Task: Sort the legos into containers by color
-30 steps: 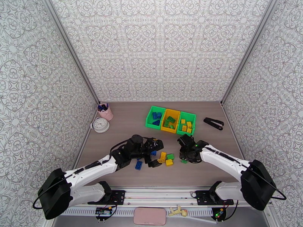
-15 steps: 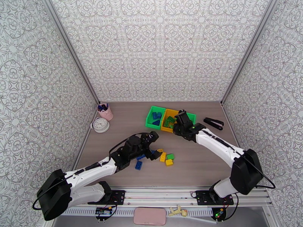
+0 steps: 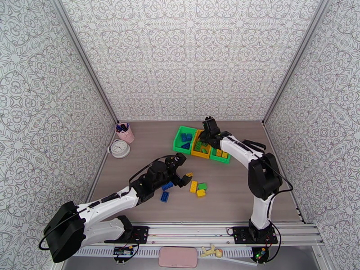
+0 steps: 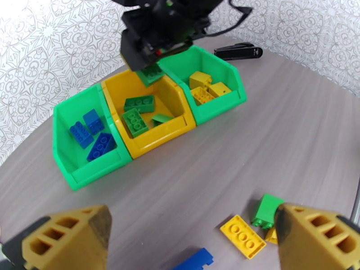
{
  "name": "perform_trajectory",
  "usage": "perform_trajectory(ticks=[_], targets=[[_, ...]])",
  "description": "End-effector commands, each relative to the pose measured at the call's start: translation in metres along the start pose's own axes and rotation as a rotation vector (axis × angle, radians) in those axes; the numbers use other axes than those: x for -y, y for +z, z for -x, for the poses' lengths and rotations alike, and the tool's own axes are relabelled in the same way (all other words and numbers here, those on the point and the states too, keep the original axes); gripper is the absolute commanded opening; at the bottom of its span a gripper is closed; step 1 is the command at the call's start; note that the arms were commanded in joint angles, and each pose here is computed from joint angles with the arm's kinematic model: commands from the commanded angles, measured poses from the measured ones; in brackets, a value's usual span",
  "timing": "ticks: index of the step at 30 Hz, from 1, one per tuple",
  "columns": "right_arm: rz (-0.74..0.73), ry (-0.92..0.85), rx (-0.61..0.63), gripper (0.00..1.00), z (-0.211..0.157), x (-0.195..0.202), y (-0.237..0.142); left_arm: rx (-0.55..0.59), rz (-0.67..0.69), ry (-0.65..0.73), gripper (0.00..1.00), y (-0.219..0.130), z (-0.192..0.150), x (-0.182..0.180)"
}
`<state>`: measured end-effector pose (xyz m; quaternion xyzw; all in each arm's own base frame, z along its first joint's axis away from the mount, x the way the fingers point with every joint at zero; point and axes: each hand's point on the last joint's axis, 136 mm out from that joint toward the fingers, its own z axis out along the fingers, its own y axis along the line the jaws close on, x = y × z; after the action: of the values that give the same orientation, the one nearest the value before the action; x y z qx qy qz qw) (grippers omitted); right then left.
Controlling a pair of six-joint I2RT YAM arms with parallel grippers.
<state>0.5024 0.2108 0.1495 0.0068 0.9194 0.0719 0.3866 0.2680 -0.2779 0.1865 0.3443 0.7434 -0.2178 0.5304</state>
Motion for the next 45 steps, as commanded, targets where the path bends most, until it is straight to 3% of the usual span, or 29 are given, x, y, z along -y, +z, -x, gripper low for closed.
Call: perform_trajectory(ticks=[1, 7, 14, 17, 21, 26, 29, 35, 45], targets=[[0.014, -0.022, 0.028, 0.31, 0.012, -0.006, 0.019, 0.003, -0.014, 0.016, 1.0, 0.0, 0.001, 0.001], [0.019, -0.038, 0.031, 0.33, 0.014, -0.009, 0.043, -0.025, -0.058, 0.029, 1.0, 0.001, -0.002, 0.0], [0.053, -0.058, 0.067, 0.62, 0.028, -0.011, 0.019, -0.009, -0.089, 0.063, 1.0, -0.002, 0.002, 0.0], [0.093, -0.068, 0.1, 0.69, 0.032, -0.014, -0.001, 0.001, -0.099, 0.04, 1.0, -0.003, 0.008, -0.01], [0.182, -0.104, 0.164, 0.76, 0.035, -0.022, -0.03, -0.038, -0.13, 0.127, 1.0, -0.005, 0.006, -0.008], [0.294, -0.206, 0.251, 0.84, 0.032, -0.03, -0.071, -0.156, -0.136, 0.09, 1.0, -0.013, -0.009, -0.006], [0.333, -0.241, 0.313, 0.85, 0.029, -0.03, -0.096, -0.249, -0.05, 0.043, 1.0, -0.021, -0.019, -0.021], [0.412, -0.335, 0.375, 0.88, 0.016, -0.032, -0.133, -0.476, 0.053, 0.113, 1.0, -0.045, -0.058, -0.041], [0.6, -0.62, 0.313, 0.98, -0.025, -0.051, -0.176, -0.753, 0.031, 0.103, 0.97, -0.047, -0.105, -0.046]])
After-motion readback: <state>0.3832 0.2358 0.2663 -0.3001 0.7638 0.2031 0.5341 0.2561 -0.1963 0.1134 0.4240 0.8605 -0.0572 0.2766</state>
